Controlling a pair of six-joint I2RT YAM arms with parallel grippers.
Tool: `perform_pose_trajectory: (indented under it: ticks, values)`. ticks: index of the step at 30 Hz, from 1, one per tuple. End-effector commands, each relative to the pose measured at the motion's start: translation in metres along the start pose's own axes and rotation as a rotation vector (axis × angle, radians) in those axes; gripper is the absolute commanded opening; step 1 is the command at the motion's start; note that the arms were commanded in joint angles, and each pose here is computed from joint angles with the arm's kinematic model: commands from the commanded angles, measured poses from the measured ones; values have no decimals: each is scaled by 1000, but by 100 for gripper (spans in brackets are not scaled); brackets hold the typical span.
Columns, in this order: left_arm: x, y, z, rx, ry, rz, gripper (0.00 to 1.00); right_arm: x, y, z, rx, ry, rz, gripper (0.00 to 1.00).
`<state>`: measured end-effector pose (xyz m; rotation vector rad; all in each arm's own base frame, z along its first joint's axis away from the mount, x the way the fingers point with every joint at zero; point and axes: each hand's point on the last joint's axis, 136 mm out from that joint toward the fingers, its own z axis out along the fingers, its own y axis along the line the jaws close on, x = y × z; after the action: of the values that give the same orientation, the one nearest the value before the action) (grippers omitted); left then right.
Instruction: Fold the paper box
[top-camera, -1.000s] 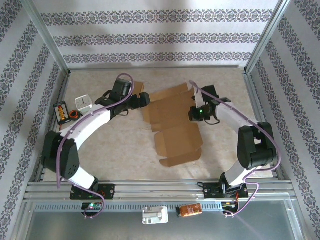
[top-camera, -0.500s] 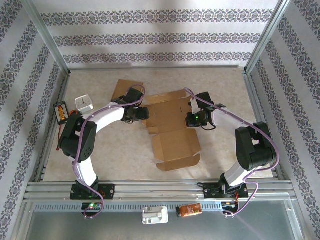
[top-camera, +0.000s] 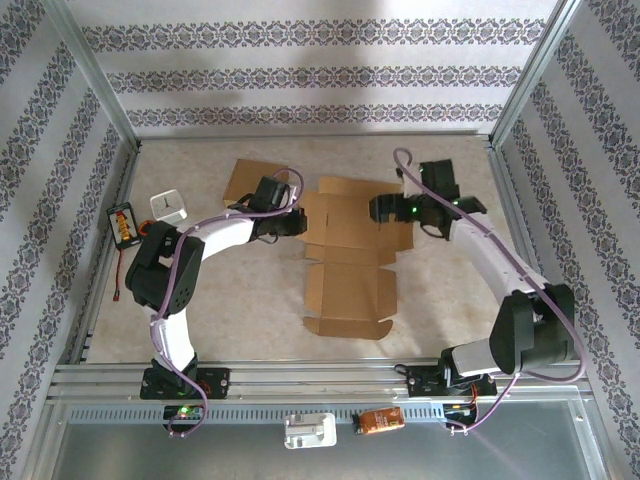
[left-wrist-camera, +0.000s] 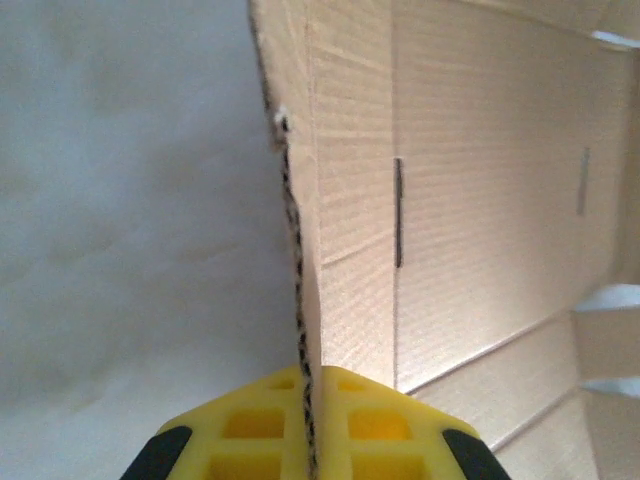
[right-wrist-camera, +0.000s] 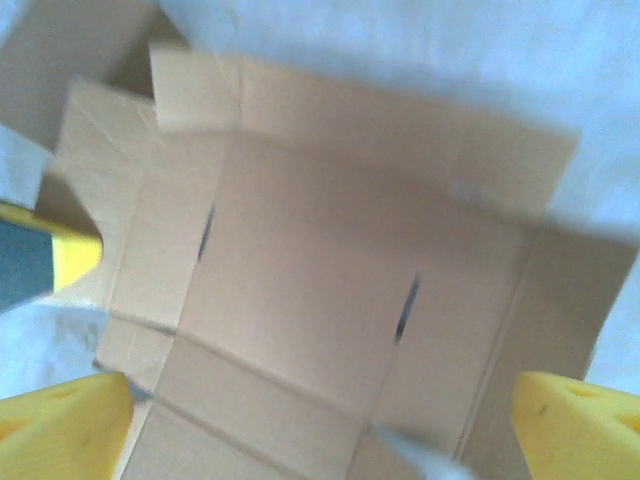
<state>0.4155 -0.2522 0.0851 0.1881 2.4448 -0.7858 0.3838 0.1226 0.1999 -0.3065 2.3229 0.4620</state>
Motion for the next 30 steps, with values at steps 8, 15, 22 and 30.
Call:
perform_pose_trajectory:
  ticks: [8,15,22,30]
  values:
    - [-62,-74,-52,292,-484,543,0,-55,-3,2,-40,-36,-865,97]
    - [-53,-79,-53,324,-483,626,0,-54,-19,17,-206,-9,-875,94]
    - [-52,-75,-48,296,-455,638,0,-57,-21,41,-254,4,-869,57]
    - [-59,-68,-49,235,-450,630,0,-61,-17,27,-154,-27,-942,37]
